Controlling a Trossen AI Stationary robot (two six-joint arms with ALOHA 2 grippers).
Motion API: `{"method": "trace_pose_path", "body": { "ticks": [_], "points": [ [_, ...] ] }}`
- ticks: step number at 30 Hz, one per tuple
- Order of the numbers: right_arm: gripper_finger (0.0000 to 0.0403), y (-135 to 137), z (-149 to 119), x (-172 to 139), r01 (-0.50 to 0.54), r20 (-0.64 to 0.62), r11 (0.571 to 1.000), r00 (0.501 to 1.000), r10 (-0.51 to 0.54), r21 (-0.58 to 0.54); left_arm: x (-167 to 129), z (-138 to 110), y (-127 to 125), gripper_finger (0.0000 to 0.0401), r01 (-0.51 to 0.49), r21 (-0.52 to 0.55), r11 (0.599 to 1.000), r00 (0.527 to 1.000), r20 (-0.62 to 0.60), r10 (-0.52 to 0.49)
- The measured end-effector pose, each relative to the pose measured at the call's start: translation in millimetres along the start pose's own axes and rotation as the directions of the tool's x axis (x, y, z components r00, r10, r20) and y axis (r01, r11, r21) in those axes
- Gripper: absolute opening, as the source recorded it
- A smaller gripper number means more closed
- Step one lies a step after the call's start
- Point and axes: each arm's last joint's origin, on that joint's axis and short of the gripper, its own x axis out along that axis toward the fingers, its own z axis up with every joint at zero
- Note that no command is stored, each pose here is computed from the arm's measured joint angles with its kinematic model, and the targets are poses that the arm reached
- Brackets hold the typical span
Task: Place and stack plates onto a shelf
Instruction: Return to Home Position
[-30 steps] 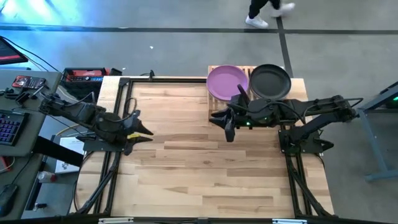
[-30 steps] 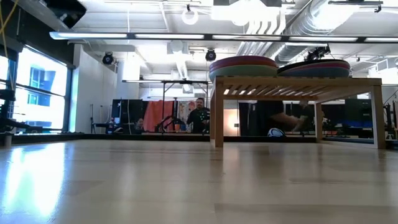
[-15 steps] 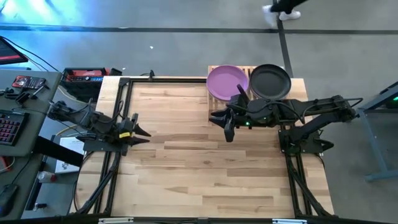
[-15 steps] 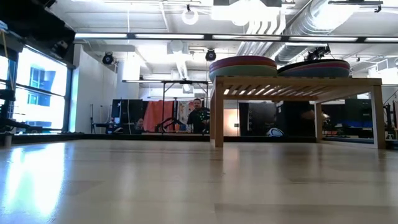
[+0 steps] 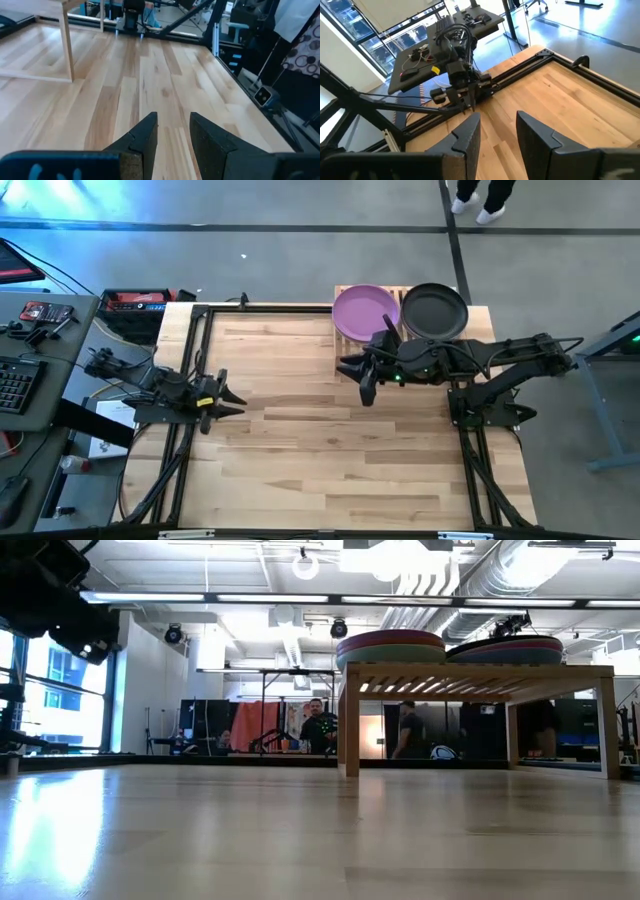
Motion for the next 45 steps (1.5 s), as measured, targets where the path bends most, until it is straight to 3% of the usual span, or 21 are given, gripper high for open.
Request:
{"method": "trace_pose_path", "body": {
  "ticks": [5, 18, 26, 30, 39, 45],
  "points": [
    [0.0108, 0.1, -0.1, -0.1, -0.001, 0.000, 1.000, 1.000, 0.001, 0.002, 5.6, -13.9, 2.1, 0.0101, -0.008, -0.001, 1.000, 1.000, -0.030, 0.008],
    [0.0108, 0.1, -0.2, -0.1, -0.006, -0.005, 1.000, 1.000, 0.006, -0.009, 6.3, -13.3, 3.0, 0.0101, -0.044, 0.067, 0.997, 0.999, -0.011, 0.045],
    [0.0108, -3.1, -2.8, -3.7, 0.014, -0.043, 0.997, 0.999, -0.017, -0.073, 6.2, -13.3, 3.5, 0.0101, -0.063, -0.038, 0.997, 0.998, -0.008, 0.063],
    [0.0108, -11.0, -1.2, -10.2, 0.054, -0.062, 0.996, 0.996, -0.058, -0.070, 6.3, -13.3, 3.5, 0.0101, -0.063, -0.032, 0.997, 0.998, -0.008, 0.063],
    [0.0108, -29.7, 21.0, -67.6, 0.086, 0.033, 0.990, 0.996, -0.083, -0.112, 6.2, -13.1, 3.5, 0.0101, -0.062, -0.011, 0.998, 0.998, -0.007, 0.062],
    [0.0108, -54.1, 8.8, -106.8, 0.111, 0.066, 0.987, 0.992, -0.103, -0.115, 6.2, -13.1, 3.5, 0.0102, -0.062, -0.011, 0.998, 0.998, -0.007, 0.061]
  ]
}}
